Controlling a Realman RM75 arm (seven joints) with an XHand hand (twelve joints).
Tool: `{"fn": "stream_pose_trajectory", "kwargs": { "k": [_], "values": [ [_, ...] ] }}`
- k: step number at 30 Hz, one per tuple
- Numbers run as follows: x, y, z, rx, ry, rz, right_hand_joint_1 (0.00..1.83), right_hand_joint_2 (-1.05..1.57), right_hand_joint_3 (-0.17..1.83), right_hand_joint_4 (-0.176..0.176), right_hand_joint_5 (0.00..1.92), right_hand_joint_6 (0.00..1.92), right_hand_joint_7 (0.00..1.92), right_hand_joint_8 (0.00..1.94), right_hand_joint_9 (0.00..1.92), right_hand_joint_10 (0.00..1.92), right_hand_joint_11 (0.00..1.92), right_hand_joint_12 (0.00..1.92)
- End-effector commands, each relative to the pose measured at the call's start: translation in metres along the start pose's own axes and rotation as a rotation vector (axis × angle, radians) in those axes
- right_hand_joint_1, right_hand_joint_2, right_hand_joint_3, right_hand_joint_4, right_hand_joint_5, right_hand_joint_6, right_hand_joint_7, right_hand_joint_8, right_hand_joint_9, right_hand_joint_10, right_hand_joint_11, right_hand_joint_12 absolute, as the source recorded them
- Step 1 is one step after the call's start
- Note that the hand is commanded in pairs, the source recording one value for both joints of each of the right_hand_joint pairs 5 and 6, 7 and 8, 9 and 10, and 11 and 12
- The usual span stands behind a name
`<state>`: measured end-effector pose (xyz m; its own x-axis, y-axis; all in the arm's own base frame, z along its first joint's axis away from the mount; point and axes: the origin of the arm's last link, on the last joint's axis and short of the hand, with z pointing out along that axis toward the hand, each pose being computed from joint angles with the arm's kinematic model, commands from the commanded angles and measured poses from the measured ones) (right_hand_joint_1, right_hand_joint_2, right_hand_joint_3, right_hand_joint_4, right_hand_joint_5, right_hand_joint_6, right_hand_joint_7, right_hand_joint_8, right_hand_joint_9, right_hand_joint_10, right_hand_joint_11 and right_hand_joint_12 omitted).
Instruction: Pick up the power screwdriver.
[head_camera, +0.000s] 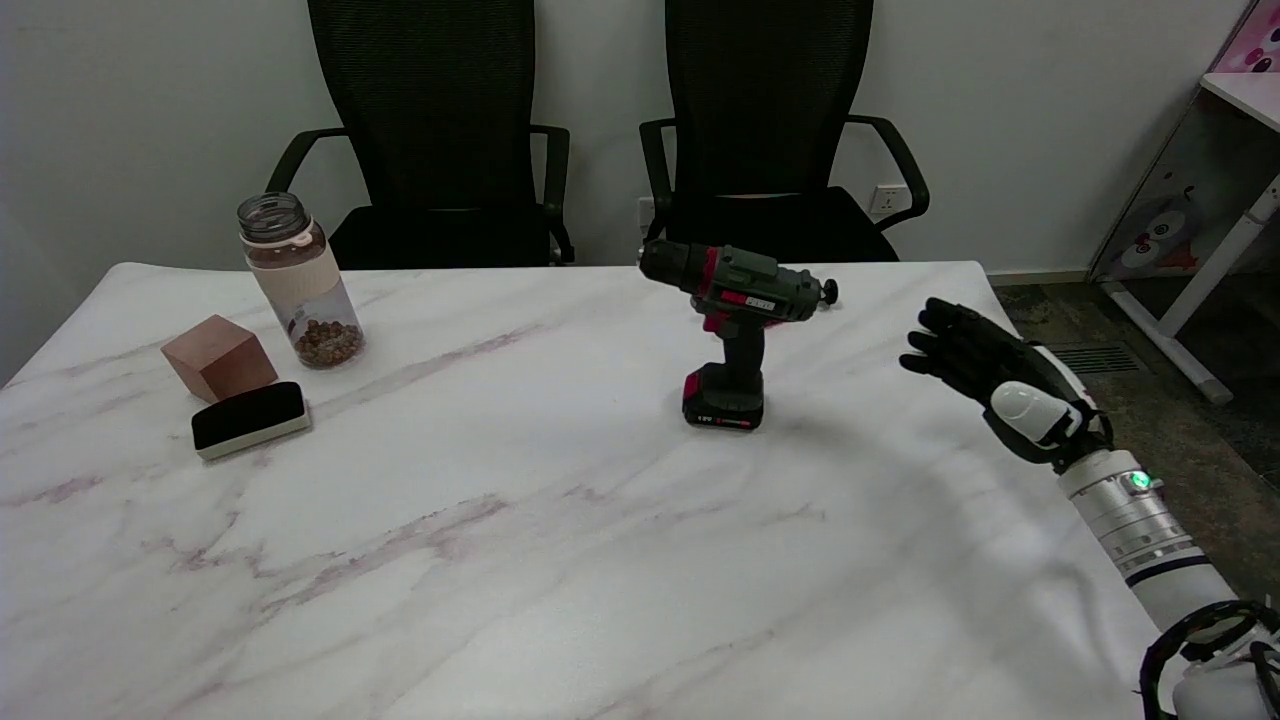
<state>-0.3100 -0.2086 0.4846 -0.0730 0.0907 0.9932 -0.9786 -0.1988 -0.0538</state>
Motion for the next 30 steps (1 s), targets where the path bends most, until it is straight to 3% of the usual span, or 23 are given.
{"fn": "stream_pose_trajectory", "kwargs": {
  "k": [1, 6, 21, 25, 30],
  "values": [
    [-0.024, 0.033, 0.022, -0.088, 0.022, 0.075, 0.92, -0.23, 0.83, -0.026, 0.33, 0.33, 0.33, 0.33, 0.44, 0.44, 0.54, 0.54],
    [-0.033, 0.035, 0.032, -0.066, 0.019, 0.091, 0.91, -0.21, 0.75, -0.026, 0.33, 0.33, 0.33, 0.33, 0.45, 0.45, 0.56, 0.56],
    [-0.076, 0.039, 0.064, -0.032, -0.051, -0.025, 0.88, 0.03, 0.67, -0.081, 0.33, 0.33, 0.33, 0.33, 0.49, 0.49, 0.64, 0.64],
    [-0.078, 0.038, 0.070, -0.020, -0.032, -0.062, 0.88, 0.08, 0.66, -0.092, 0.30, 0.30, 0.30, 0.30, 0.47, 0.47, 0.58, 0.58],
    [-0.083, 0.038, 0.074, -0.031, -0.043, -0.101, 0.87, 0.09, 0.68, -0.098, 0.29, 0.29, 0.29, 0.29, 0.42, 0.42, 0.33, 0.33]
  ]
}}
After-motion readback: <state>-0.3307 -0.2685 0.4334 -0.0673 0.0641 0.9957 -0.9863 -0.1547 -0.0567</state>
